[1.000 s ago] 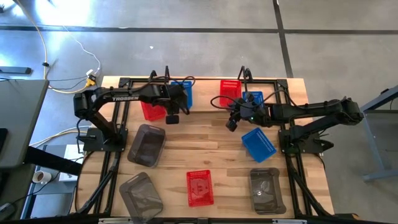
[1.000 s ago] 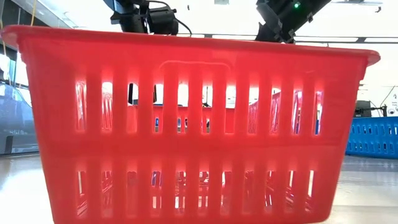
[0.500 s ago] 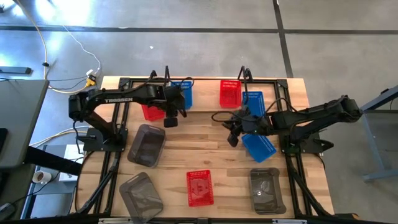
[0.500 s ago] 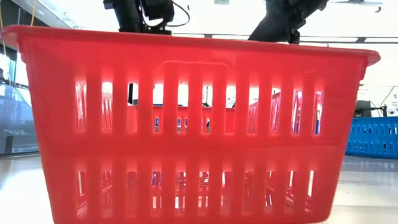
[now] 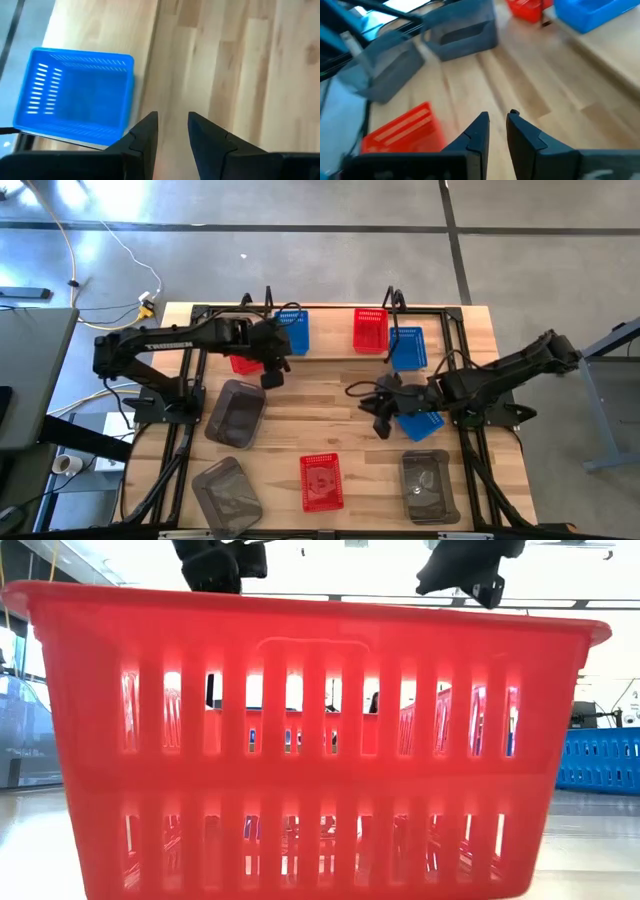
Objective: Stack baskets on shelf by color
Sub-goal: Put the bottom right black bin on the shelf
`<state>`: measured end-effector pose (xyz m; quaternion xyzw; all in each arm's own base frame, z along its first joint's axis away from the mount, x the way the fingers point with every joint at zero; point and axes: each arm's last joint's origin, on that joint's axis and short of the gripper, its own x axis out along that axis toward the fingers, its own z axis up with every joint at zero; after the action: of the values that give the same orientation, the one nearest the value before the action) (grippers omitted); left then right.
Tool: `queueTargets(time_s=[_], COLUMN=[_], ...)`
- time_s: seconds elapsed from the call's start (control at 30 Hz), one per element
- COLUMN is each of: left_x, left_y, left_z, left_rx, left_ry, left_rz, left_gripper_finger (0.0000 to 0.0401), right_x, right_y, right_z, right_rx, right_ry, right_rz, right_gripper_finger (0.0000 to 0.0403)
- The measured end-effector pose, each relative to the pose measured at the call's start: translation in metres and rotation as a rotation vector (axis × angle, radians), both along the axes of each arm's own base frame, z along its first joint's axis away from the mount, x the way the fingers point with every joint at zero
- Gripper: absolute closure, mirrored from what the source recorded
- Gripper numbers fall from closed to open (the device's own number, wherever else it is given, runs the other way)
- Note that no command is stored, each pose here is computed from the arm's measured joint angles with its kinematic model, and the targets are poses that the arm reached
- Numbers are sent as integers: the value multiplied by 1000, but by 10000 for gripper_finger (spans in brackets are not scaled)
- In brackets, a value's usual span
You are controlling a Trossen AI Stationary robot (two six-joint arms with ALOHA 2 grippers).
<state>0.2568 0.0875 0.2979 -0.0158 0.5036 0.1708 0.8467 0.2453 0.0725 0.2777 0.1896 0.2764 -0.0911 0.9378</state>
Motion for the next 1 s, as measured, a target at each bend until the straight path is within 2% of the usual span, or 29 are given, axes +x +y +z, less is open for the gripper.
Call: queueTargets(time_s=[0.37, 0.5, 0.63, 0.8, 1.0], left_x=[2, 5, 7, 9, 9], left_y=[-25, -37, -52, -66, -81], left_z=[6, 6, 6, 6, 6], left_rx=[-150, -227, -276, -314, -333], left_ry=[-90, -112, -123, -128, -136], left_rz=[74, 108, 138, 148, 177], left_gripper_finger=[303, 303, 303, 303, 303], right_x=[-14, -22, -32, -50, -72], right_y=[37, 53, 67, 80, 99], right_z=[-1, 1, 19, 41, 44], right_rx=[138, 138, 123, 89, 126], right_ry=[38, 50, 83, 160, 235], right_rz=[219, 290, 355, 431, 516], right_gripper_finger=[350, 350, 350, 350, 350])
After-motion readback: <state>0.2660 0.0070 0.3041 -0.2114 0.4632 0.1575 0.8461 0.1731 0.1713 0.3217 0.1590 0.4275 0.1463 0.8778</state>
